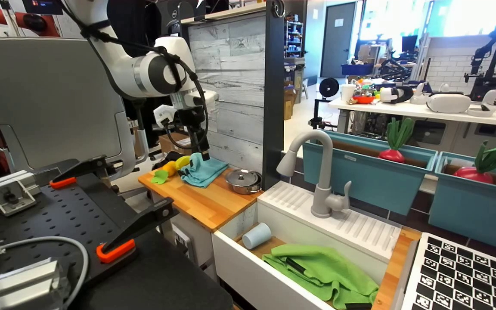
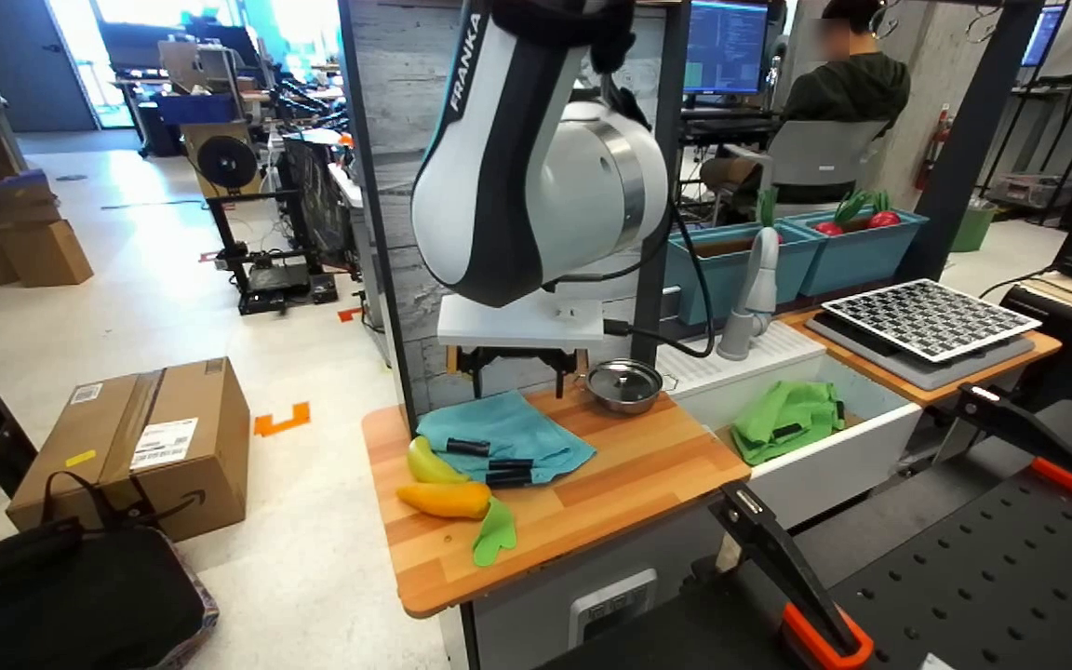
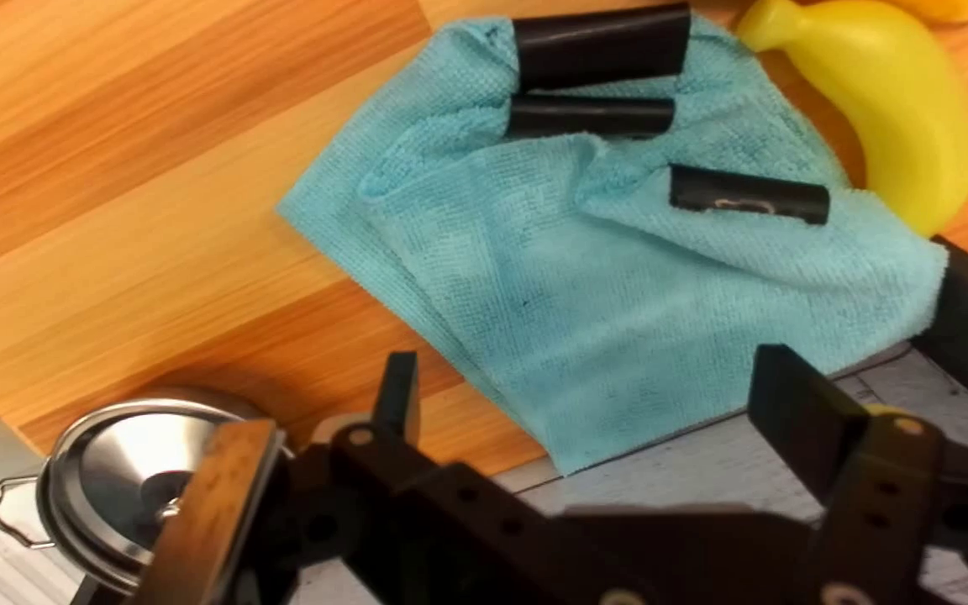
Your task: Move the blue towel to the left
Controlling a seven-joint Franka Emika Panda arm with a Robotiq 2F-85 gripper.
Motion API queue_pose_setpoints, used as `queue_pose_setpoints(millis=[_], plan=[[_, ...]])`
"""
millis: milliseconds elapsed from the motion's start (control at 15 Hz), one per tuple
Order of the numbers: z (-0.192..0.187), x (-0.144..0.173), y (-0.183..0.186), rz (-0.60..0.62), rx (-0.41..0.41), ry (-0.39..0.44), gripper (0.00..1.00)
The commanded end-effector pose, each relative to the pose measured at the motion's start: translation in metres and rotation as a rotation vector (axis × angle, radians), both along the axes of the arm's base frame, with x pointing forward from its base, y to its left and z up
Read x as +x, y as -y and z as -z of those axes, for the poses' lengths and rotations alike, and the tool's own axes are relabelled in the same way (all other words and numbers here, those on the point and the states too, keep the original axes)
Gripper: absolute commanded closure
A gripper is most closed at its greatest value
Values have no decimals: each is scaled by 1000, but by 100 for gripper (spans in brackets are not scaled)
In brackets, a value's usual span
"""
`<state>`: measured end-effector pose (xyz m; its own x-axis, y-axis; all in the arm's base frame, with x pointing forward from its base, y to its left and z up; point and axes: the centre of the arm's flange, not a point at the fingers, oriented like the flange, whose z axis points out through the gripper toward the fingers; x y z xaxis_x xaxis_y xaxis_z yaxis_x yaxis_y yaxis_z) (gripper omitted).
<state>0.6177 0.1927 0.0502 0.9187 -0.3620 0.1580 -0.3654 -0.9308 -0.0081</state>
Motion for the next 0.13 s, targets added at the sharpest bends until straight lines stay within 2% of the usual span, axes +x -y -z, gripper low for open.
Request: queue_pose_setpoints(millis=[0,67], plan=[[2,-1,0,0,-1,-3,0],[4,-1,1,0,-2,-5,0]])
